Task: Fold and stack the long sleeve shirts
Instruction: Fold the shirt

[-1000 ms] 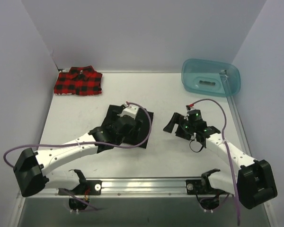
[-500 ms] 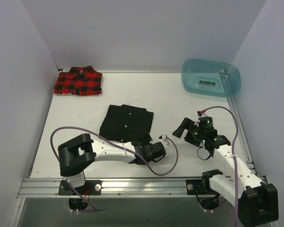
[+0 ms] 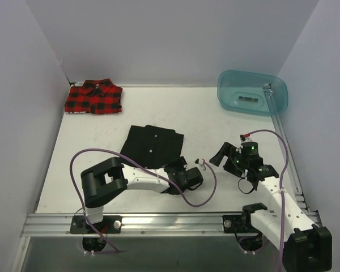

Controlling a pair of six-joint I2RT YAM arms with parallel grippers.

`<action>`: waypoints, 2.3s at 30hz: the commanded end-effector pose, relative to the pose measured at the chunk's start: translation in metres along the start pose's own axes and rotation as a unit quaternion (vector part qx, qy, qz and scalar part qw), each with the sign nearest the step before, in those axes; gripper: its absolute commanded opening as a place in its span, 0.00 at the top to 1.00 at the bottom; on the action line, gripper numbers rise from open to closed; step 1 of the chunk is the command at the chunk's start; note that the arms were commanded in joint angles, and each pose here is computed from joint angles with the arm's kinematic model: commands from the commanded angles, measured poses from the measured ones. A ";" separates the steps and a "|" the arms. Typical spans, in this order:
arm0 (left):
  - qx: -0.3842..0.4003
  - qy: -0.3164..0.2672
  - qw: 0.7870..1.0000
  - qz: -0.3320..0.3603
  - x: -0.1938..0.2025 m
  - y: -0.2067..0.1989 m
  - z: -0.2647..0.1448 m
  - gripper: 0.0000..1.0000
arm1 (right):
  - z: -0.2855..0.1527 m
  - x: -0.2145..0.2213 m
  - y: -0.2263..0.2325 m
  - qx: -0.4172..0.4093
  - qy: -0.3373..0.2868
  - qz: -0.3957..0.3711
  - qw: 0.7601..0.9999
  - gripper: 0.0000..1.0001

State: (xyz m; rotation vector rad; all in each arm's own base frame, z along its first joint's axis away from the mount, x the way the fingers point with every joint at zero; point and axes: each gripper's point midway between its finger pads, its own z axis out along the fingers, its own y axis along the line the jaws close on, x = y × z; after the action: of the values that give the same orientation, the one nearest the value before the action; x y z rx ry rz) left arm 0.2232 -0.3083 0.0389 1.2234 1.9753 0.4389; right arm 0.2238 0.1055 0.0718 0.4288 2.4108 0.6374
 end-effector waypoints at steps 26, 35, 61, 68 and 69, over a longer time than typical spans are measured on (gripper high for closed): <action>0.108 -0.053 0.981 -0.153 -0.032 0.001 -0.030 0.94 | 0.084 0.000 0.084 -0.128 0.073 0.209 0.967 0.07; 0.120 -0.060 0.974 -0.185 -0.041 -0.001 -0.034 0.94 | 0.124 0.040 0.107 -0.149 0.131 0.236 0.951 0.00; 0.177 -0.088 0.939 -0.282 -0.064 -0.003 -0.051 0.90 | 0.150 0.062 0.112 -0.119 0.143 0.203 0.961 0.28; 0.196 -0.082 0.922 -0.324 -0.070 -0.001 -0.052 0.59 | 0.134 0.055 0.096 -0.107 0.129 0.180 0.969 0.72; 0.206 -0.082 0.917 -0.331 -0.072 0.001 -0.054 0.52 | 0.132 0.054 0.093 -0.105 0.127 0.177 0.970 0.90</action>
State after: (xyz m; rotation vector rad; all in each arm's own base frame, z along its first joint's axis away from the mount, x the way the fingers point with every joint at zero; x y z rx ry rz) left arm 0.1946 -0.3472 0.0813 0.8049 2.2496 -0.2845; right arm 0.2888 0.2745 0.0174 0.7230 2.4270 1.2971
